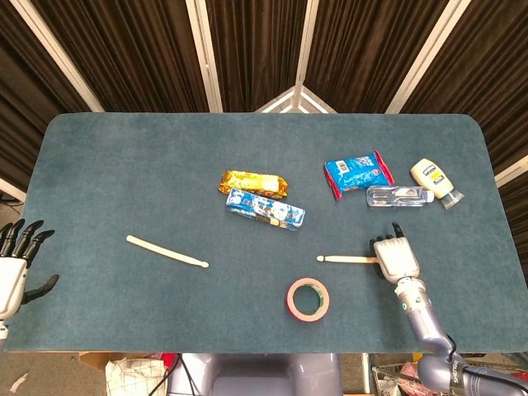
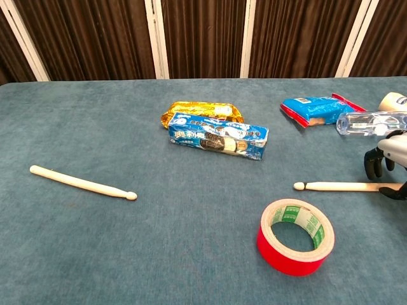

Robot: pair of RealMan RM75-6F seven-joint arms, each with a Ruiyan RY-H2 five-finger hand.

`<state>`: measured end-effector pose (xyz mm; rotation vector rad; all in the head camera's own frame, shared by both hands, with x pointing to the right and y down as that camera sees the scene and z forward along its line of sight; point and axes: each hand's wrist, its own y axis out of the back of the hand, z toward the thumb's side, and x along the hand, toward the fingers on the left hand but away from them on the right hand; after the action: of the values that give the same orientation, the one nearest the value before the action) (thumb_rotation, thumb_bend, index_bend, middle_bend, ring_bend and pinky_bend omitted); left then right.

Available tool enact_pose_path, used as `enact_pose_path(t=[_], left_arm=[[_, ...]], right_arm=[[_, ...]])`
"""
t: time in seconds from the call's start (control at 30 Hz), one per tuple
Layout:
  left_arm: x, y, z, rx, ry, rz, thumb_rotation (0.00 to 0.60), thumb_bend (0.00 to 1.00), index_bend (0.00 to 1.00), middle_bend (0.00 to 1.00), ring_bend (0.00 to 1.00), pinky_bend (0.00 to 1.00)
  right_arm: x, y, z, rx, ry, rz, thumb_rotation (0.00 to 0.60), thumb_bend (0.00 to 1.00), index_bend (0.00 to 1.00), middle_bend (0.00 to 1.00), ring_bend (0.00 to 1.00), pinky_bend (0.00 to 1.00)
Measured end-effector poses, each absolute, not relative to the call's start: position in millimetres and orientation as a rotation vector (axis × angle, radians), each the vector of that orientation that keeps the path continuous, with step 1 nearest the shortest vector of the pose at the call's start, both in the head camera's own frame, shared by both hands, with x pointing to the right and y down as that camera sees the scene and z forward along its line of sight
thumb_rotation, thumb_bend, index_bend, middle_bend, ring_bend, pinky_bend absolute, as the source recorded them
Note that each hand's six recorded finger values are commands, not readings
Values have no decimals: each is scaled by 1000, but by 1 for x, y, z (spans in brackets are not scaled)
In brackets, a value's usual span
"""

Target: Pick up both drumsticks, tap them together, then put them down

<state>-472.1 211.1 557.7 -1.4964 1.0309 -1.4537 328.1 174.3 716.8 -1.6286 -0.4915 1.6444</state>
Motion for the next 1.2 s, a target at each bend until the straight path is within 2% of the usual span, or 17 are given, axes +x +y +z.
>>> enact_pose_path(t=[0.3, 0.67, 1.2], left_arm=[[-472, 211, 559, -1497, 1026, -1459, 600, 307, 216, 88, 0, 0], [-471, 211, 559, -1497, 1022, -1459, 600, 307, 225, 88, 0, 0], [-472, 211, 559, -1496, 1024, -1463, 600, 307, 229, 88, 0, 0]], right_arm=[[328, 176, 721, -1632, -485, 1658, 600, 410, 446, 420, 377, 74], [330, 178, 720, -1630, -495, 1661, 600, 411, 496, 503, 436, 74], [327, 180, 721, -1636, -495, 1654, 600, 410, 526, 524, 453, 74]])
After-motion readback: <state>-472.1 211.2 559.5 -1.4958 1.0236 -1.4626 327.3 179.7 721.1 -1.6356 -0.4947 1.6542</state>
